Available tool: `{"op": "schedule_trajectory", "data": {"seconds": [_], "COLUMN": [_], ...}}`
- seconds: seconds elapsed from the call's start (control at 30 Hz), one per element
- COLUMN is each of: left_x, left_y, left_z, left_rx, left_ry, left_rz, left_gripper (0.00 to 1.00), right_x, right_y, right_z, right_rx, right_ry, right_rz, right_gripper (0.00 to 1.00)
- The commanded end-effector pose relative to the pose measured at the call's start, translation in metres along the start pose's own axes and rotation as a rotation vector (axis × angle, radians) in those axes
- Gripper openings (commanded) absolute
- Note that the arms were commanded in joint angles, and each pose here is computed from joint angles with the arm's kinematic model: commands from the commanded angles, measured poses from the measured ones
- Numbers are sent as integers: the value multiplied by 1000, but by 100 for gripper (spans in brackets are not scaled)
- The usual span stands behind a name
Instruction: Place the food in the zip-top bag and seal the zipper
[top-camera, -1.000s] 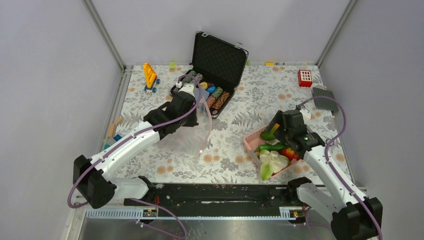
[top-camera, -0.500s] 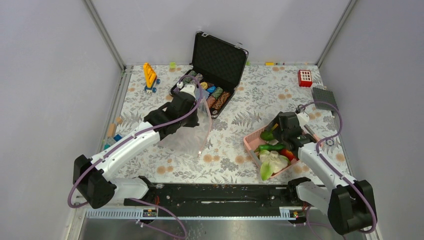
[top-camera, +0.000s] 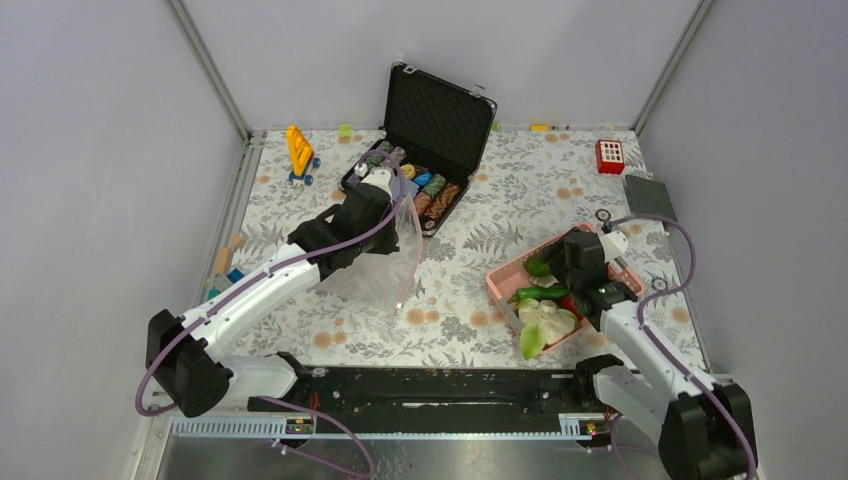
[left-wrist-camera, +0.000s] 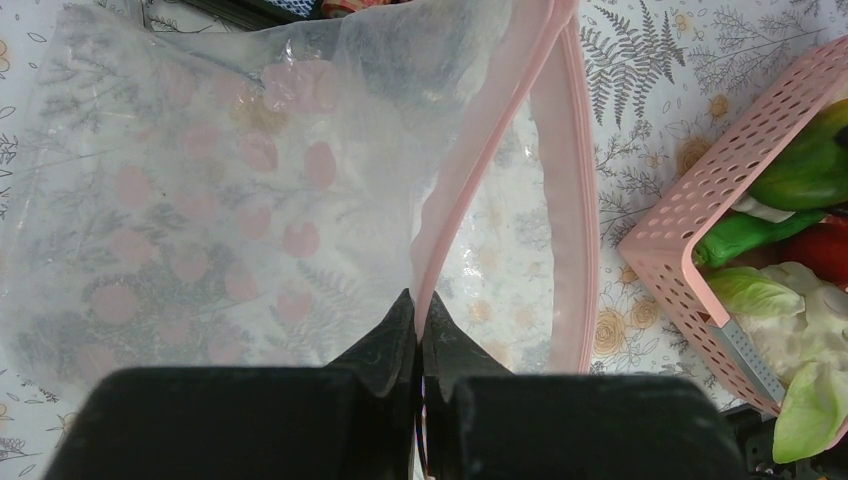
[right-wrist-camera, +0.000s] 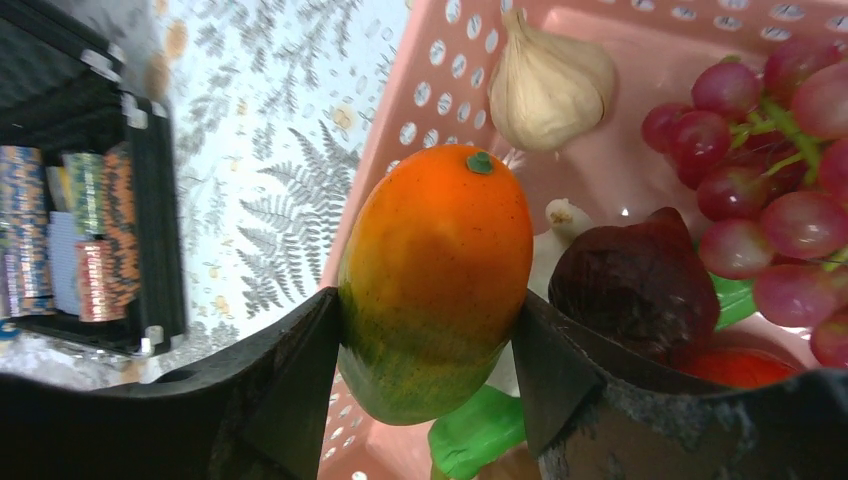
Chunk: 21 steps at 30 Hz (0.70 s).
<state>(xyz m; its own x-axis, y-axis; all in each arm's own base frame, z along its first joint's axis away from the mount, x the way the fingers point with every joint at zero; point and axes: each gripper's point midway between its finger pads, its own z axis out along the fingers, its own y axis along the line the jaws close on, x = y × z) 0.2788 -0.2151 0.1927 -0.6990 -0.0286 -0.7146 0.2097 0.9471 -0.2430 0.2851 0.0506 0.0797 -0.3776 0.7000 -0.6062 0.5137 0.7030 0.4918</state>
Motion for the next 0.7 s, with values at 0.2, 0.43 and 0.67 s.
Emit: {"op": "schedule_trajectory", "data": {"seconds": [0.2,0.43,0.67], "left_x": [-15,-13,-12], "left_y": [-9,-12,-13], "left_z": [-4,-4,-5], "left_rx": [47,62,66], "left_ry": [-53,-43,-39], "left_rz": [-15,-23,-31], "left_gripper": [0,0,0], "right_x": [-37,-7,28], "right_y": [33,165,255], "right_z": [-60,-134,-212], "right_rx": [-247,-846,-1295], "right_ry": [-109,2,64], "right_rz": [-124,-349,-415], "right_gripper": [34,32,32]}}
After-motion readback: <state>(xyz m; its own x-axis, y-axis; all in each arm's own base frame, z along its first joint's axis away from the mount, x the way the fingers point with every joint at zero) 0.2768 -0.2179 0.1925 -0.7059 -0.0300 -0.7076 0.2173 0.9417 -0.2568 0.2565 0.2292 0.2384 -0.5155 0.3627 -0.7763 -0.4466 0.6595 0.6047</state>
